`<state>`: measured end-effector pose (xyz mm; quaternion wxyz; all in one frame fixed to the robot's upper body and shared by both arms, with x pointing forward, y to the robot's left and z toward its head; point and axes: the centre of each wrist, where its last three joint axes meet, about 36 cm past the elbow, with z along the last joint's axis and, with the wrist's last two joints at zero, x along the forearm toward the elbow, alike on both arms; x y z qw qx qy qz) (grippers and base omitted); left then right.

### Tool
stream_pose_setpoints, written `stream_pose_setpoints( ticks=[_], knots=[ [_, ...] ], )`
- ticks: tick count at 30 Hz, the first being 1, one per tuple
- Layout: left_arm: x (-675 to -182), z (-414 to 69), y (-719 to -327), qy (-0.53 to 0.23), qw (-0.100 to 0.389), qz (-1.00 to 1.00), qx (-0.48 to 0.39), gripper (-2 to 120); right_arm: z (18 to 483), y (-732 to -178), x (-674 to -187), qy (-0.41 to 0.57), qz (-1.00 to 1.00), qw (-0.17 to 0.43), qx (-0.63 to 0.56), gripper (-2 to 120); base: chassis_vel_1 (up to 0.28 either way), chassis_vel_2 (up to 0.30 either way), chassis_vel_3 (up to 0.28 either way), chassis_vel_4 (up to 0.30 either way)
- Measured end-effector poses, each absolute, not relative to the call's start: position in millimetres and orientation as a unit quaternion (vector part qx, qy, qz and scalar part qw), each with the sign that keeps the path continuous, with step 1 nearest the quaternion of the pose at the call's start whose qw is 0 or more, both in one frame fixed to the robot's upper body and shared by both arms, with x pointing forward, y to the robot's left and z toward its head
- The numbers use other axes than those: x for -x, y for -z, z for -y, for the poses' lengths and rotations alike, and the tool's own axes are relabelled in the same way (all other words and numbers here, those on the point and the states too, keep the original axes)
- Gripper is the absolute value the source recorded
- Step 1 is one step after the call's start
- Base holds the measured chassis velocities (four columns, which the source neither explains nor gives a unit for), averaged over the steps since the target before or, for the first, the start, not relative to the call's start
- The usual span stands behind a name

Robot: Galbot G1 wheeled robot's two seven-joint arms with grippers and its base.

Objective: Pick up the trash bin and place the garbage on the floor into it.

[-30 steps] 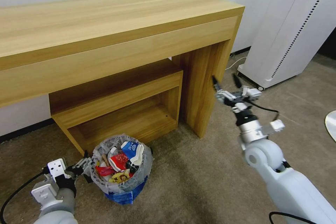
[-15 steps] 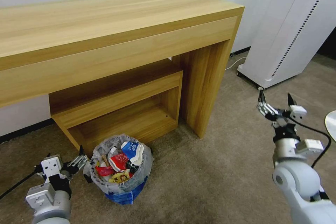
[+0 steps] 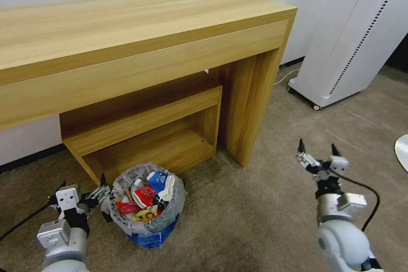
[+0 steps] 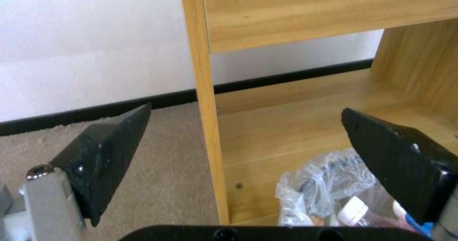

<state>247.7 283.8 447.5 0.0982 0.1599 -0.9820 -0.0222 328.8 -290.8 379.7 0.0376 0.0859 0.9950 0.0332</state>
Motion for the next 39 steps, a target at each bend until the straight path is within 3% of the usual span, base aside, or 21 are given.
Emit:
stream_pose_setpoints(
  ticks=[39],
  knots=[
    [-264, -286, -423, 0.032, 0.077, 0.983, -0.163, 100, 282, -372, -331, -0.042, -0.995, 0.037, -0.084, 100, 0.000, 0.000, 0.000, 0.000]
  ],
)
